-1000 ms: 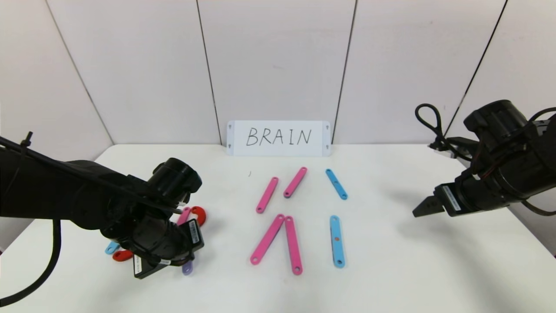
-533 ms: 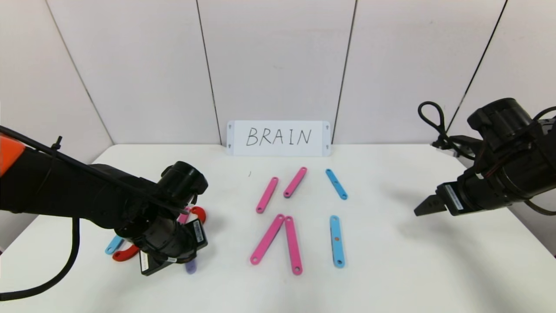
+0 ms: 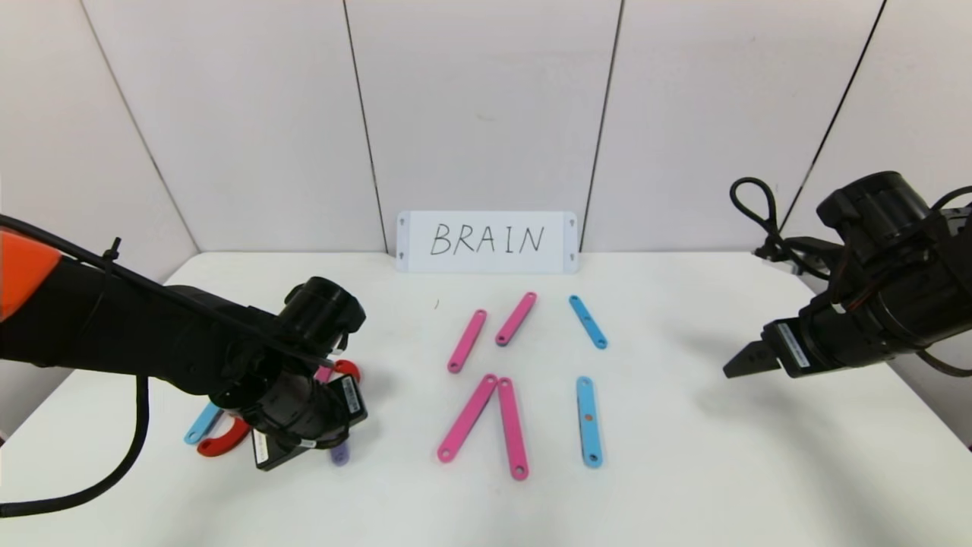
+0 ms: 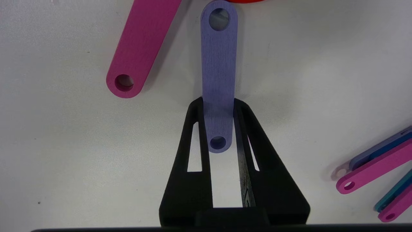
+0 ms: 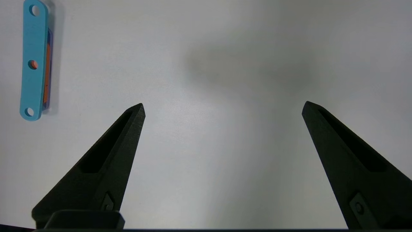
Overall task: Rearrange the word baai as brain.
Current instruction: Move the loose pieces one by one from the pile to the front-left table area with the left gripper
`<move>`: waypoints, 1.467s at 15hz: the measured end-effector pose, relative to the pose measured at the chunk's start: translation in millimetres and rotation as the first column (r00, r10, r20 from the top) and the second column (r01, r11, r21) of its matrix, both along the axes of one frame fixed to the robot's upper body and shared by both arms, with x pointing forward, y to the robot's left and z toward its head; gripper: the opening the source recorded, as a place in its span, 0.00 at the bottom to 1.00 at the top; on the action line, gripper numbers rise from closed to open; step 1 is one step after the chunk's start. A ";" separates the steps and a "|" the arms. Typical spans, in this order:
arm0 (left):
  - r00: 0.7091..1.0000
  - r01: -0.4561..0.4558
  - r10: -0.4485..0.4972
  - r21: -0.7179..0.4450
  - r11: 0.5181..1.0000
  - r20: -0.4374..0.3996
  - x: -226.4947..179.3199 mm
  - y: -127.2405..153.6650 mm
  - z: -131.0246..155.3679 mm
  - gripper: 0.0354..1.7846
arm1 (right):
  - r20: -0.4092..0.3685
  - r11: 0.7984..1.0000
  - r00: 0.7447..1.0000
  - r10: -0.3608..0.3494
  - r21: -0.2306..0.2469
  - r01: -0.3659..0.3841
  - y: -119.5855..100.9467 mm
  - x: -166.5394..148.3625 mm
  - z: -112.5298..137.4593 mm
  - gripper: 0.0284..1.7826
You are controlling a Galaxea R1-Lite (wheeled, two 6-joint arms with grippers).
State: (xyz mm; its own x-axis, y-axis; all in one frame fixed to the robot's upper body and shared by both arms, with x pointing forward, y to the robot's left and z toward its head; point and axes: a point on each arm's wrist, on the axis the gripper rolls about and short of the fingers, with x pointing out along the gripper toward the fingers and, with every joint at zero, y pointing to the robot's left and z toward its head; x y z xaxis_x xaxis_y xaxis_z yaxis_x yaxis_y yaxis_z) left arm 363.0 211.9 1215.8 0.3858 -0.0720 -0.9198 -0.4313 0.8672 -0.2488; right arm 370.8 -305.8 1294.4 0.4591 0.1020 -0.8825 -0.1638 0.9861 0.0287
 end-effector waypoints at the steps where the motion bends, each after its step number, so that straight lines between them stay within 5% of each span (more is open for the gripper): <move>1: 1.000 -0.002 0.002 0.001 1.000 -0.002 0.4 0.3 -0.4 0.14 | 0.000 1.000 1.000 0.000 0.000 0.000 0.0 0.0 0.0 0.96; 18: 0.999 -0.037 0.037 0.012 0.999 -0.014 -1.5 3.7 -2.0 0.14 | -0.004 1.000 1.000 0.006 0.000 -0.006 1.4 0.4 -1.2 0.96; 22: 1.000 -0.030 0.030 0.009 1.000 -0.006 -1.9 2.9 -1.1 0.24 | -0.006 1.000 1.000 0.010 -0.002 -0.010 2.0 -0.1 -1.7 0.96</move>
State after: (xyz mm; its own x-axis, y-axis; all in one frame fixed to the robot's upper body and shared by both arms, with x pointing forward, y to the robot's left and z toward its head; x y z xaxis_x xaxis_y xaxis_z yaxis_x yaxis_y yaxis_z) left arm 361.1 214.8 1214.7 0.3816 -0.0526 -0.9228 -0.4584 0.8562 -0.2383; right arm 370.7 -303.8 1292.7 0.4526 0.1046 -0.8856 -0.1735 0.9844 0.0275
